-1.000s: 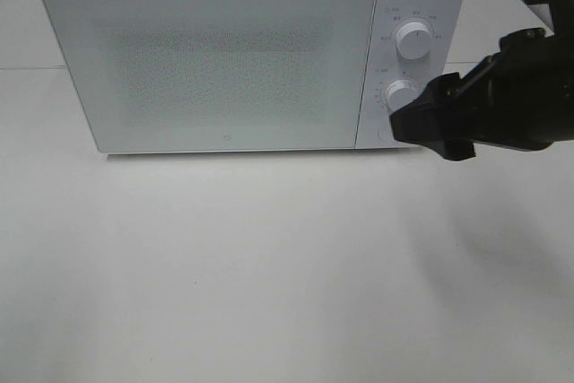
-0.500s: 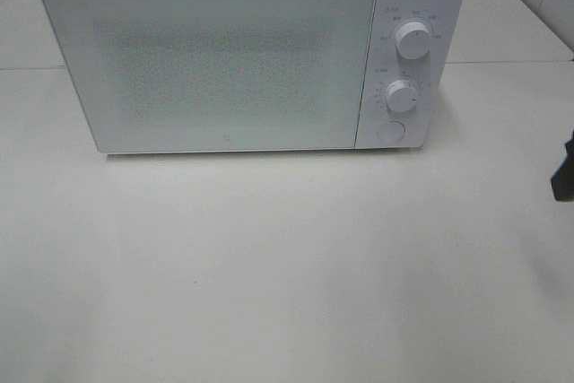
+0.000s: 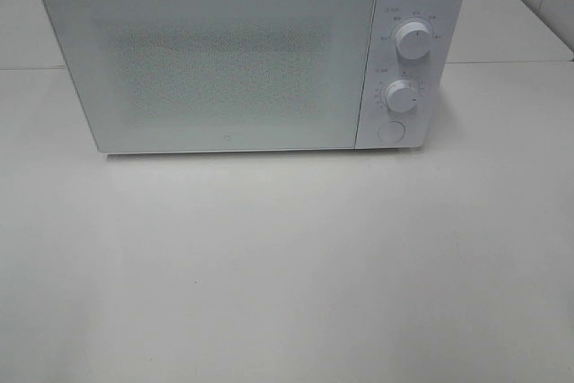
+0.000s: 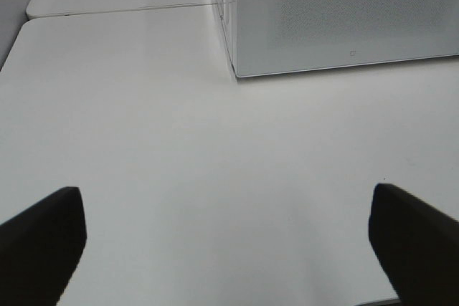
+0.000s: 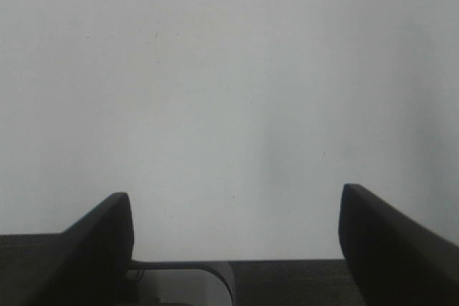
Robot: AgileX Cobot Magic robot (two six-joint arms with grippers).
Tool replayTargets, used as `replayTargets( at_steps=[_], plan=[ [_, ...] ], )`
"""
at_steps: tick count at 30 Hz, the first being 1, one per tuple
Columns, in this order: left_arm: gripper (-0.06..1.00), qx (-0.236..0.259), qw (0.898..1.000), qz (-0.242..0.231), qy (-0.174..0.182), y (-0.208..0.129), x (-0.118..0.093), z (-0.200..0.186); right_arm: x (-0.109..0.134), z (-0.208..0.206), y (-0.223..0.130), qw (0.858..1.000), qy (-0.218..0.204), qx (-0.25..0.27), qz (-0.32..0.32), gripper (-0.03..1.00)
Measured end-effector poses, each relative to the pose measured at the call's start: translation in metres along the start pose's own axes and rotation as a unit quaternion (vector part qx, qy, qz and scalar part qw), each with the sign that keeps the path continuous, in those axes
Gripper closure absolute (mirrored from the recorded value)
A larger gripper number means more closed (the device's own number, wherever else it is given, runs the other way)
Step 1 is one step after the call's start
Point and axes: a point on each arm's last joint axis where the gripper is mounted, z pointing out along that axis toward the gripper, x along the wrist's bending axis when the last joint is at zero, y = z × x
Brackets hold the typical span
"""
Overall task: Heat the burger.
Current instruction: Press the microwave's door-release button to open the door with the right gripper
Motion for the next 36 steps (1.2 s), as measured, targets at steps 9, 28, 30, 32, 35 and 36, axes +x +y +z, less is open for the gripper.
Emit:
replayTargets(
  at_steps=[9,28,30,32,35,36],
  plan=[
    [-0.05,0.0,1.0,0.0,0.0,0.0,0.0,0.0,0.0,-0.034,-0.045,0.994,-0.001,-0.114,-0.003,0.22],
    [-0.05,0.0,1.0,0.0,0.0,0.0,0.0,0.0,-0.001,-0.064,-0.108,0.949,-0.009,-0.316,-0.008,0.22],
    [-0.05,0.0,1.0,0.0,0.0,0.0,0.0,0.0,-0.001,-0.065,-0.11,0.946,-0.009,-0.325,-0.008,0.22],
    [-0.05,0.0,1.0,0.0,0.0,0.0,0.0,0.0,-0.001,-0.065,-0.111,0.945,-0.008,-0.326,-0.004,0.22],
    [-0.05,0.0,1.0,0.0,0.0,0.0,0.0,0.0,-0.001,-0.065,-0.111,0.945,-0.008,-0.326,-0.004,0.22],
    [-0.05,0.0,1.0,0.0,0.0,0.0,0.0,0.0,-0.001,-0.065,-0.111,0.945,-0.008,-0.326,-0.004,0.22]
  ],
)
